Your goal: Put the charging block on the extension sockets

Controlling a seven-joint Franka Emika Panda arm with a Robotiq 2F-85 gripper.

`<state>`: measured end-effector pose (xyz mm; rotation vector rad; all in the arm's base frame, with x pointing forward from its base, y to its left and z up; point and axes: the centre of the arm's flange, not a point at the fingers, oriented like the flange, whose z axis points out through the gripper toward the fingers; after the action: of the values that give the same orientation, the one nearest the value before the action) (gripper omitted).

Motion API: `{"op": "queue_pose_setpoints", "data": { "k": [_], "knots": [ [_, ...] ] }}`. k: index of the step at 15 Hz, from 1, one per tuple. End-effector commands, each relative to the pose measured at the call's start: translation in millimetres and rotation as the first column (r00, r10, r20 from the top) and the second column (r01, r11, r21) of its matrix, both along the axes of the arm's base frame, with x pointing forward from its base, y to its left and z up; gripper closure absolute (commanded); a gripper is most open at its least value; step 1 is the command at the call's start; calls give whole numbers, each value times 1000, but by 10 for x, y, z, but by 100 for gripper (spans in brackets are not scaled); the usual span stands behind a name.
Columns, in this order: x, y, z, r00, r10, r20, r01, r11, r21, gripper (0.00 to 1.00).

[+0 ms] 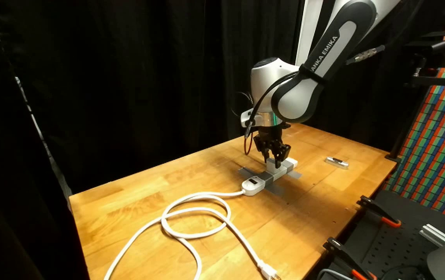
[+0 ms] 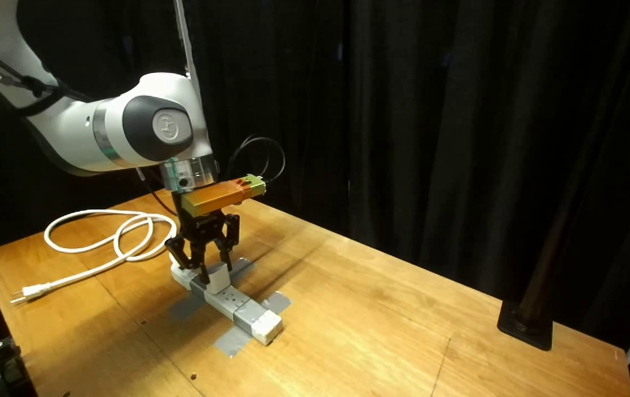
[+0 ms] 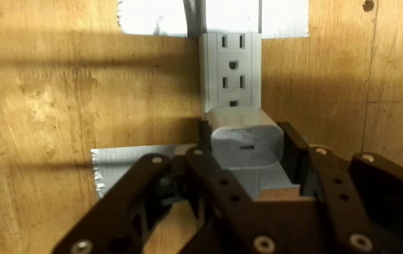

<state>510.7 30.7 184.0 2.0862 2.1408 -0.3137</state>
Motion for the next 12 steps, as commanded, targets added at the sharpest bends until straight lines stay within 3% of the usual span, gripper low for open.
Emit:
{"op": "queue_pose_setpoints", "data": {
  "k": [1,2,3,4,8,12],
  "knots": [
    [-277,57,-178,993,-18,-115,22,999,37,77],
    [-268,34,-169,992,-16,-125,23,998,51,65],
    [-256,9,-130,991,-17,-129,25,998,65,27],
    [-252,-14,-91,990,-16,-139,28,996,82,26],
    [-296,-11,104,987,-2,-162,24,991,132,0],
    [-343,59,289,979,23,-200,9,988,155,0]
  ]
}}
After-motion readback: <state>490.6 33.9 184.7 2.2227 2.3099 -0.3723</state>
